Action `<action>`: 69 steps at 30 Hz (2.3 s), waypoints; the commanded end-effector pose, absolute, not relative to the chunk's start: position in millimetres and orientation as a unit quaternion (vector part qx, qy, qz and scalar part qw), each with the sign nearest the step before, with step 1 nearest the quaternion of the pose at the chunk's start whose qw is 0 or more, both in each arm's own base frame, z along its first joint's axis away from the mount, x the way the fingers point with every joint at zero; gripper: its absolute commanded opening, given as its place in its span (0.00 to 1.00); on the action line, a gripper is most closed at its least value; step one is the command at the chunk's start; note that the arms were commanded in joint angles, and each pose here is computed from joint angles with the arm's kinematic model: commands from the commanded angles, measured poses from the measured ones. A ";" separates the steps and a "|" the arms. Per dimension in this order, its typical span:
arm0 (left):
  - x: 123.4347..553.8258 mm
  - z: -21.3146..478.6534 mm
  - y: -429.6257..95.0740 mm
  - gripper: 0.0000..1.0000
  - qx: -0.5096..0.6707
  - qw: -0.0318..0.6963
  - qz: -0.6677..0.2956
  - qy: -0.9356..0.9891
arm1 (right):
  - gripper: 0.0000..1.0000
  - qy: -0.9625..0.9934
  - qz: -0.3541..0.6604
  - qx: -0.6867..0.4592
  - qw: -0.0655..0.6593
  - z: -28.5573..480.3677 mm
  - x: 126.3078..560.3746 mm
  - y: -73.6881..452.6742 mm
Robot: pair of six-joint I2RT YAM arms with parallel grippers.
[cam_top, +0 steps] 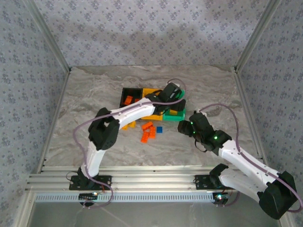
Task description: Sort the legos into containers by color
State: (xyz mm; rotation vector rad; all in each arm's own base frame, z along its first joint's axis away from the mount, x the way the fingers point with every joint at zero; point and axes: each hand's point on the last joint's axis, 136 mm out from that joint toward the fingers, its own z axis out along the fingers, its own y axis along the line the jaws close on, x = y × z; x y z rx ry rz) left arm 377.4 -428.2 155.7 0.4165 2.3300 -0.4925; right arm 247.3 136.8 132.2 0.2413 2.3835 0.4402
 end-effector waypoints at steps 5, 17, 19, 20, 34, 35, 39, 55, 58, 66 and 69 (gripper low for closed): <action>325.5 251.2 -370.0 0.98 0.113 0.420 -0.285 0.854 | 0.74 0.921 0.202 0.048 0.329 126.0 250.3 168.9; 232.6 171.0 -228.4 0.99 0.019 0.392 -0.239 0.888 | 0.63 0.944 0.154 -0.013 0.292 85.0 267.2 236.8; 223.8 160.4 -215.1 0.99 0.006 0.386 -0.234 0.892 | 0.62 0.945 0.150 -0.010 0.291 80.6 274.4 244.9; 219.9 155.6 -209.2 0.99 0.001 0.384 -0.234 0.893 | 0.62 0.946 0.145 -0.008 0.290 77.2 277.8 247.4; 206.0 145.7 -173.8 0.99 -0.026 0.397 -0.218 0.891 | 0.52 0.969 0.076 0.008 0.237 29.2 285.9 247.0; 206.0 145.4 -173.8 0.99 -0.026 0.397 -0.217 0.891 | 0.50 0.970 0.066 0.018 0.235 28.6 282.7 239.4; 206.0 144.3 -173.1 0.99 -0.026 0.399 -0.217 0.891 | 0.46 0.968 0.046 0.050 0.241 32.8 270.4 210.6; 203.5 137.3 -165.5 1.00 -0.035 0.399 -0.211 0.892 | 0.54 0.971 0.055 0.022 0.231 29.9 277.5 226.0; 203.8 136.2 -164.5 1.00 -0.038 0.400 -0.210 0.891 | 0.51 0.974 0.043 0.023 0.221 21.7 275.1 222.1; 203.9 134.2 -159.6 1.00 -0.040 0.404 -0.201 0.892 | 0.29 0.965 0.082 -0.003 0.249 47.8 282.4 239.8; 203.8 131.9 -155.5 1.00 -0.044 0.405 -0.192 0.893 | 0.26 0.950 0.113 -0.026 0.288 88.6 294.6 255.1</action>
